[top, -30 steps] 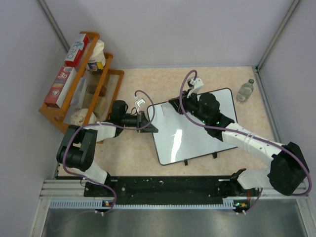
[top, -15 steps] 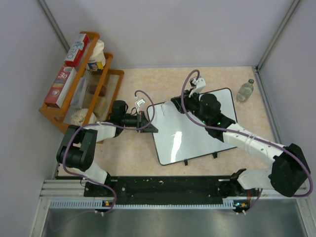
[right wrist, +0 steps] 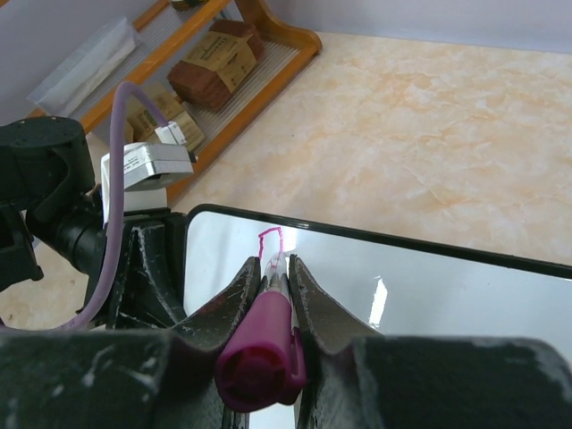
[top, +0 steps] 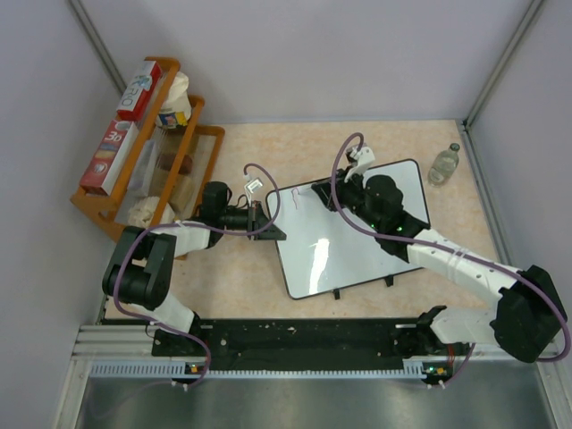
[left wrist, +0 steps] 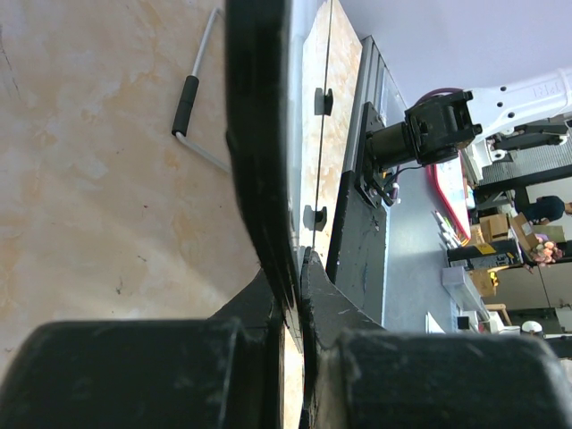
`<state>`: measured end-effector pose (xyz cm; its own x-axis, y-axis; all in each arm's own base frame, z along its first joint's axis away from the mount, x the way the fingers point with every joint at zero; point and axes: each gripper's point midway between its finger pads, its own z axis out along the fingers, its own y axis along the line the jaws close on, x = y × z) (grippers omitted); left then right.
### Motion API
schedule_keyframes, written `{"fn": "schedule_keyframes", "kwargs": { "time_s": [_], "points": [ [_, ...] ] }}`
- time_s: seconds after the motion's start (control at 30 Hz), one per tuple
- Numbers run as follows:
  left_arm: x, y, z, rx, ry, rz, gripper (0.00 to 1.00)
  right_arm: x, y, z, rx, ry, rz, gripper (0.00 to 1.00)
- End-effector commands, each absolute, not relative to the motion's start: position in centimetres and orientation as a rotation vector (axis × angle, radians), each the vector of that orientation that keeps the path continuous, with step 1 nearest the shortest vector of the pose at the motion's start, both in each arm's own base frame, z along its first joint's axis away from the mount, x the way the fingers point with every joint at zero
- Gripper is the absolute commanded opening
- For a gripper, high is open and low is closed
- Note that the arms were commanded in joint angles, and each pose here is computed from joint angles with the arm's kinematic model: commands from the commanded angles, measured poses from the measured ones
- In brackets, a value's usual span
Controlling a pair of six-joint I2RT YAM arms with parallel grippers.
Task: Write a sentence on the whiteboard
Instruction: Write with the whiteboard marker on the whiteboard.
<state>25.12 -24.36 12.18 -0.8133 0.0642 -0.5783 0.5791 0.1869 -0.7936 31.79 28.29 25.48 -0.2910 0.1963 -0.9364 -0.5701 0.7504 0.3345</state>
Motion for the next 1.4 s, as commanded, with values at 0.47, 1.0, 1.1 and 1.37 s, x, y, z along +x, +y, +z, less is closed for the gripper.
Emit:
{"fn": "schedule_keyframes", "kwargs": {
  "time_s": [0.47,1.0,1.1,1.37],
  "points": [
    [25.2,-24.4,9.5,0.733,2.008,-1.508,0.00,30.6,29.7,25.2,-0.342,1.711,0.859,0.00],
    [25.2,-24.3,9.6,0.733,2.009,-1.504,0.00,31.1,28.7,24.7,-0.281,1.730,0.817,0.00],
    [25.3,-24.4,9.6,0.734,2.007,-1.503,0.00,31.1,27.9,24.7,-0.263,1.730,0.779,0.00],
    [25.2,-24.3,9.6,0.734,2.006,-1.503,0.00,31.0,27.3,24.3,-0.247,1.739,0.761,0.00]
  ]
}}
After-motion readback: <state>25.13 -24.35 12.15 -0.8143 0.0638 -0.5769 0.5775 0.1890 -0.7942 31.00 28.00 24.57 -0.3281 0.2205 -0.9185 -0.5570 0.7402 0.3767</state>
